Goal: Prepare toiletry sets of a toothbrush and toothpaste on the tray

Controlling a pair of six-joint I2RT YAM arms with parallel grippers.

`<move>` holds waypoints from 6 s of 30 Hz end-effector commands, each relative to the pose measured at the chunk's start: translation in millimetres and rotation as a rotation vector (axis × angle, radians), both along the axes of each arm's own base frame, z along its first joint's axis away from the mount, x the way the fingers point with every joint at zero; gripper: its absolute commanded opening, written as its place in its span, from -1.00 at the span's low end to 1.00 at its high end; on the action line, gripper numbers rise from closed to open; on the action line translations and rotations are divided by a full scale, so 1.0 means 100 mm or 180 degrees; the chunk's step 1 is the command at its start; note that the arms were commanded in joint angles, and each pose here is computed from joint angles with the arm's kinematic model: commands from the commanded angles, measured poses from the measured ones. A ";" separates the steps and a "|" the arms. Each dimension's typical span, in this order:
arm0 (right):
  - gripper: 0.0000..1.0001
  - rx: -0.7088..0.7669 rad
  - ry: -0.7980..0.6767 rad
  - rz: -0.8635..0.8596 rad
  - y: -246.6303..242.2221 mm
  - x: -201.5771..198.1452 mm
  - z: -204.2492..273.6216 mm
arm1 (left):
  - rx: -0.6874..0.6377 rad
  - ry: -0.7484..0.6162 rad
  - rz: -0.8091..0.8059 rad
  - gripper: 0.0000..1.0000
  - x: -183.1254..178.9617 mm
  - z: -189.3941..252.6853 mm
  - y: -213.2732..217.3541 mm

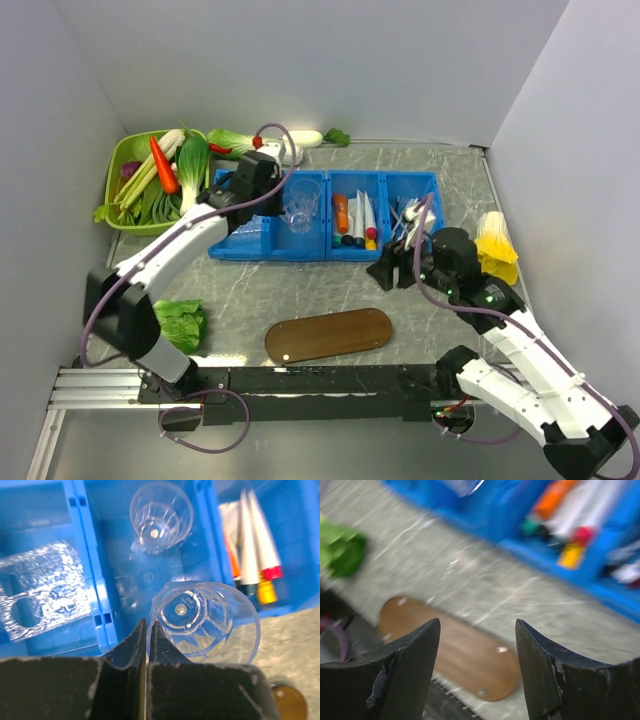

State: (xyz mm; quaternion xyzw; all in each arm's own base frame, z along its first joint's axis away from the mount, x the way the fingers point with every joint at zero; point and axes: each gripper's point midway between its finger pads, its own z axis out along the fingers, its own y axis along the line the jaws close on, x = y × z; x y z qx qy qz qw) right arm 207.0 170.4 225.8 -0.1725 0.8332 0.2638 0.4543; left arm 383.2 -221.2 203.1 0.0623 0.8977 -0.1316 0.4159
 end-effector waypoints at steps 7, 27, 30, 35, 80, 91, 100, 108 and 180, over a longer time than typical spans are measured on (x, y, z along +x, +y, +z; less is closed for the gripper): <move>0.36 0.0711 0.1040 0.1083 0.92 -1.10 -0.63 | -0.0014 -0.0617 0.0316 -0.98 -0.03 0.53 0.31; 0.29 0.0252 0.1877 0.1777 1.88 -1.91 -1.19 | -0.0194 -0.0595 0.0385 -0.98 0.09 0.54 0.42; 0.29 0.0097 0.1975 0.1726 1.88 -1.91 -1.31 | -0.0217 -0.0606 0.0392 -0.98 0.09 0.55 0.43; 0.28 -0.0295 0.2132 0.1581 1.87 -1.89 -1.56 | -0.0225 -0.0596 0.0387 -0.99 0.09 0.55 0.44; 0.48 -0.0610 0.0625 0.1220 1.62 -1.24 -0.58 | -0.0484 -0.1174 0.0487 -0.98 -0.07 1.17 0.67; 0.52 -0.0200 0.0536 0.0343 0.63 -0.39 0.05 | -0.0324 -0.1205 -0.0181 -0.98 -0.46 1.35 0.13; 0.44 -0.0422 0.0213 -0.0287 0.12 -0.13 0.73 | -0.0377 -0.0748 -0.1125 -0.98 -0.93 0.99 -0.65; 0.31 -0.0500 0.0208 -0.0714 0.17 0.12 0.69 | -0.0367 -0.0547 -0.1378 -0.98 -1.15 0.71 -0.98; -1.00 -0.0777 0.1342 -0.0888 -0.23 -0.61 -0.97 | -0.0882 -0.1387 0.0160 0.94 -0.71 1.05 0.77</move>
